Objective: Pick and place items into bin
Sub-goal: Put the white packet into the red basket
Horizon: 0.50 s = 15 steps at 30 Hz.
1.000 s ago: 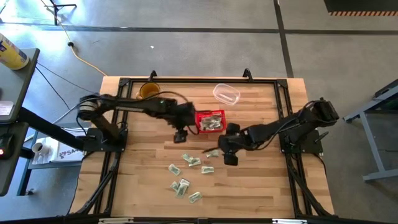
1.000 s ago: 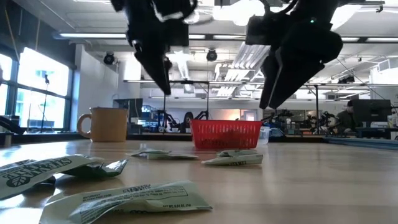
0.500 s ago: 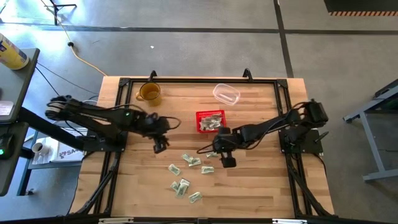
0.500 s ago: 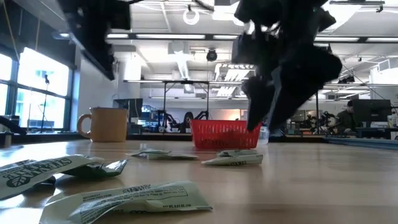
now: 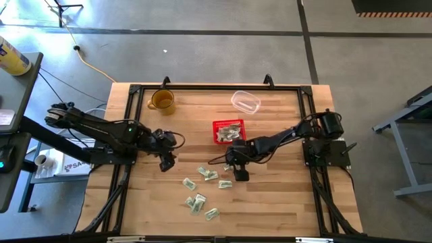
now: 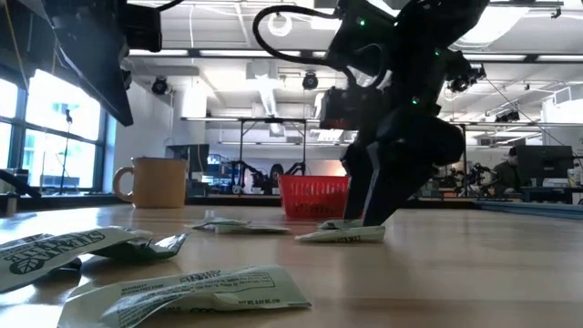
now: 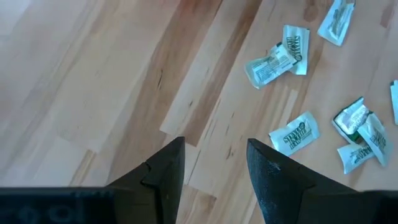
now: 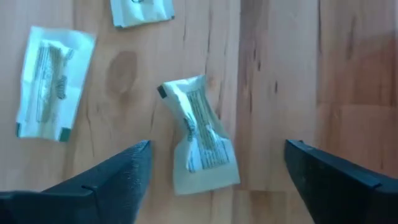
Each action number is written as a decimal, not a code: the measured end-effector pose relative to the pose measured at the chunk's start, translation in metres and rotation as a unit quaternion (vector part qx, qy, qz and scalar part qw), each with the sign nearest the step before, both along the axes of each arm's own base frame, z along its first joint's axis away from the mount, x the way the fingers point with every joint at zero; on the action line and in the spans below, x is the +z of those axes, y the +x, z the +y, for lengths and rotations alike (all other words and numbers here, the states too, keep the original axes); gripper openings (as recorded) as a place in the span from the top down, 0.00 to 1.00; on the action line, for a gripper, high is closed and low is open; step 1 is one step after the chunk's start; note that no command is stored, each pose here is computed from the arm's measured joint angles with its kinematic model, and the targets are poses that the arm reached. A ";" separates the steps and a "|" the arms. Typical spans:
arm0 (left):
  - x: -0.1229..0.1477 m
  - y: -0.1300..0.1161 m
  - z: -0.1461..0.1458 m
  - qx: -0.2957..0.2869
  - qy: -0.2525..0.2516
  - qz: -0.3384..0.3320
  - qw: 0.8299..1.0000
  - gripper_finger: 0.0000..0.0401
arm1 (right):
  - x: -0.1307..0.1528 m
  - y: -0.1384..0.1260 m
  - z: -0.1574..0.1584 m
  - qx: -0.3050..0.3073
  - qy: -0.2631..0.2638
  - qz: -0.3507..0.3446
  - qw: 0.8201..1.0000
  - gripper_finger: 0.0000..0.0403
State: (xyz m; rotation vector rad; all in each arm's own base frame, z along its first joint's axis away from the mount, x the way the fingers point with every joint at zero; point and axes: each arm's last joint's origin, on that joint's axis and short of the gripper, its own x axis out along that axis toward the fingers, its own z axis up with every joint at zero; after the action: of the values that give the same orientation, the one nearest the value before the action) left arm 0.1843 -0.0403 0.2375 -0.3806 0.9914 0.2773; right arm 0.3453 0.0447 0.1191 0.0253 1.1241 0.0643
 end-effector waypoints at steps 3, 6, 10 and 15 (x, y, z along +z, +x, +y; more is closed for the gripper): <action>0.000 0.000 0.000 -0.005 0.004 0.001 1.000 0.49 | -0.007 0.001 -0.001 -0.012 0.008 0.014 1.000 0.23; 0.000 0.000 0.000 -0.011 0.008 0.002 1.000 0.49 | -0.007 0.000 0.001 -0.012 0.001 0.014 1.000 0.37; 0.000 0.000 0.000 -0.017 0.020 0.001 1.000 0.49 | 0.001 -0.001 0.007 -0.008 -0.010 0.017 1.000 0.62; -0.008 0.001 0.000 -0.022 0.021 -0.001 1.000 0.49 | 0.024 0.004 0.013 -0.019 -0.026 0.089 0.995 0.96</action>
State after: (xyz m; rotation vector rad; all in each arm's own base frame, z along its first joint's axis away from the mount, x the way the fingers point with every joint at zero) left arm 0.1853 -0.0402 0.2298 -0.3205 0.9900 0.2578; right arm 0.3494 0.0576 0.1431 0.0052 1.3031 -0.0013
